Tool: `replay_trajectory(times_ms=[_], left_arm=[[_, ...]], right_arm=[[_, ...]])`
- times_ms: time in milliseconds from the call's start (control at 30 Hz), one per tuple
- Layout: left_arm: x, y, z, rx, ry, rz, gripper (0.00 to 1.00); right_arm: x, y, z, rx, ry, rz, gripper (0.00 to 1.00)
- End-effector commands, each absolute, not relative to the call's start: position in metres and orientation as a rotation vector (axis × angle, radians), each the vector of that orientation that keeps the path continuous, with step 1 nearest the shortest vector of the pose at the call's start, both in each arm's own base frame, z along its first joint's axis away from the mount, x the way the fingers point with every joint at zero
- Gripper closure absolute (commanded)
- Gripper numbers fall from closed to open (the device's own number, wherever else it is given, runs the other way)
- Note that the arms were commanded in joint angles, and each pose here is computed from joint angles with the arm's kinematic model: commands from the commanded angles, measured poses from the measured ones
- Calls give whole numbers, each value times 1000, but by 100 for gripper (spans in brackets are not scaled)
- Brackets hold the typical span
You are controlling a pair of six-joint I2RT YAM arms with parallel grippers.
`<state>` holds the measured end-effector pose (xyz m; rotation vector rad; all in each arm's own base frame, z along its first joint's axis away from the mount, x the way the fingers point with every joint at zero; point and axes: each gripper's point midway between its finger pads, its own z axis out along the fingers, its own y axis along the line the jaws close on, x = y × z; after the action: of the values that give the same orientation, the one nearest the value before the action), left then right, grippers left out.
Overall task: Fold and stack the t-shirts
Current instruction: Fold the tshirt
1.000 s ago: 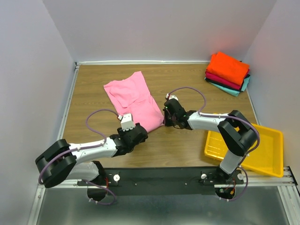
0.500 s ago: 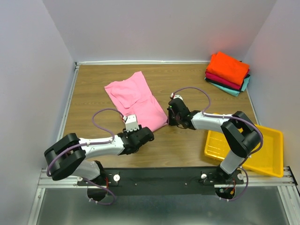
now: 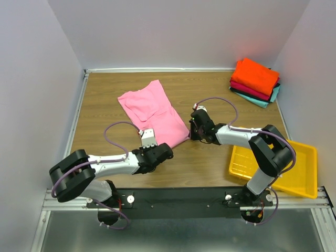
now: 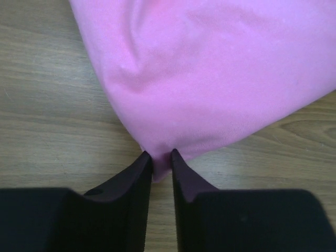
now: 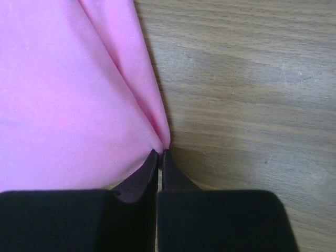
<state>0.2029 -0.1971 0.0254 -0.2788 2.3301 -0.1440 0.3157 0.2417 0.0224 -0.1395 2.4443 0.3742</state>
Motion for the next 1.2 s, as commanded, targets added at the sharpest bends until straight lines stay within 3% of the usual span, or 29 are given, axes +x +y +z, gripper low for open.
replay_trajectory(times_ms=[0,267,367,400,700,1167], left_arm=[[209,-196,30,-283,2285,-115,76],[208,-205,17,-220,2325,-99,76],[207,-210,15,-209,2326,-114,97],[206,-211,15,-206,2329,-119,100],[207,-231,35,-55,2283,-260,100],[189,-257,51,197,2258,-496,100]], right_arm=[[310,230,22,-121,2456,347,93],[310,229,31,-113,2432,363,93],[310,228,34,-109,2426,364,94],[311,228,36,-100,2419,365,94],[298,207,62,-2,2371,343,97],[237,179,57,102,2482,332,98]])
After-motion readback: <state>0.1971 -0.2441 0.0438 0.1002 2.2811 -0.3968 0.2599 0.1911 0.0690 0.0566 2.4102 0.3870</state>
